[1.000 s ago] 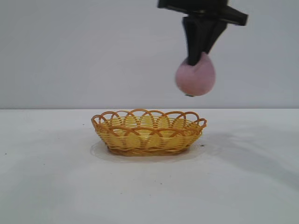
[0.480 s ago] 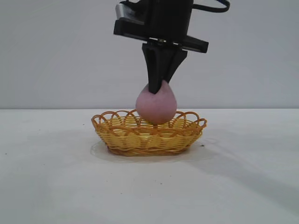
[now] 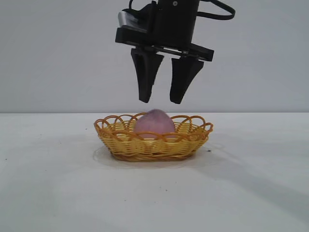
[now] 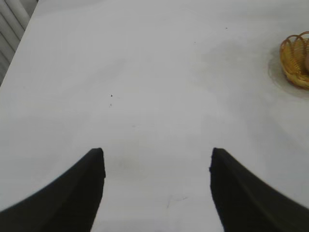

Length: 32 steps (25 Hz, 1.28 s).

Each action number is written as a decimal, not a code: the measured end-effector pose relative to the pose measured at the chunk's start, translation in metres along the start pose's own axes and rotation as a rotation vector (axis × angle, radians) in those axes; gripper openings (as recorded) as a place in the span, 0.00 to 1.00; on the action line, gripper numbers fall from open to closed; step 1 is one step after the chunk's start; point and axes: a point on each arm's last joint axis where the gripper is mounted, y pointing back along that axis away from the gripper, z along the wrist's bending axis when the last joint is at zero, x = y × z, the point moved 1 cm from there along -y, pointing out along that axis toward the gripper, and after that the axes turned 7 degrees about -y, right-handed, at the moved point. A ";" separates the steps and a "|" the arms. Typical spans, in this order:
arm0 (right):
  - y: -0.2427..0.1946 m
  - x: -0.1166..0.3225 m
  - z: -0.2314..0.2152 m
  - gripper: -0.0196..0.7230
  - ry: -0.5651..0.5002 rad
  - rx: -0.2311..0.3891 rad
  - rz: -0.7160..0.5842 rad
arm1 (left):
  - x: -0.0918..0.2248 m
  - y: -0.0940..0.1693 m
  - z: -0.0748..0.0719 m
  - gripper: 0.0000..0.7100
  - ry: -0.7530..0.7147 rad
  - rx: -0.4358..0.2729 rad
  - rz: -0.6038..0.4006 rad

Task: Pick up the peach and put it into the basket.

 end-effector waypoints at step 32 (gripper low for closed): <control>0.118 0.060 -0.230 0.62 -0.533 0.152 -0.172 | 0.000 0.000 0.000 0.58 0.002 0.000 0.000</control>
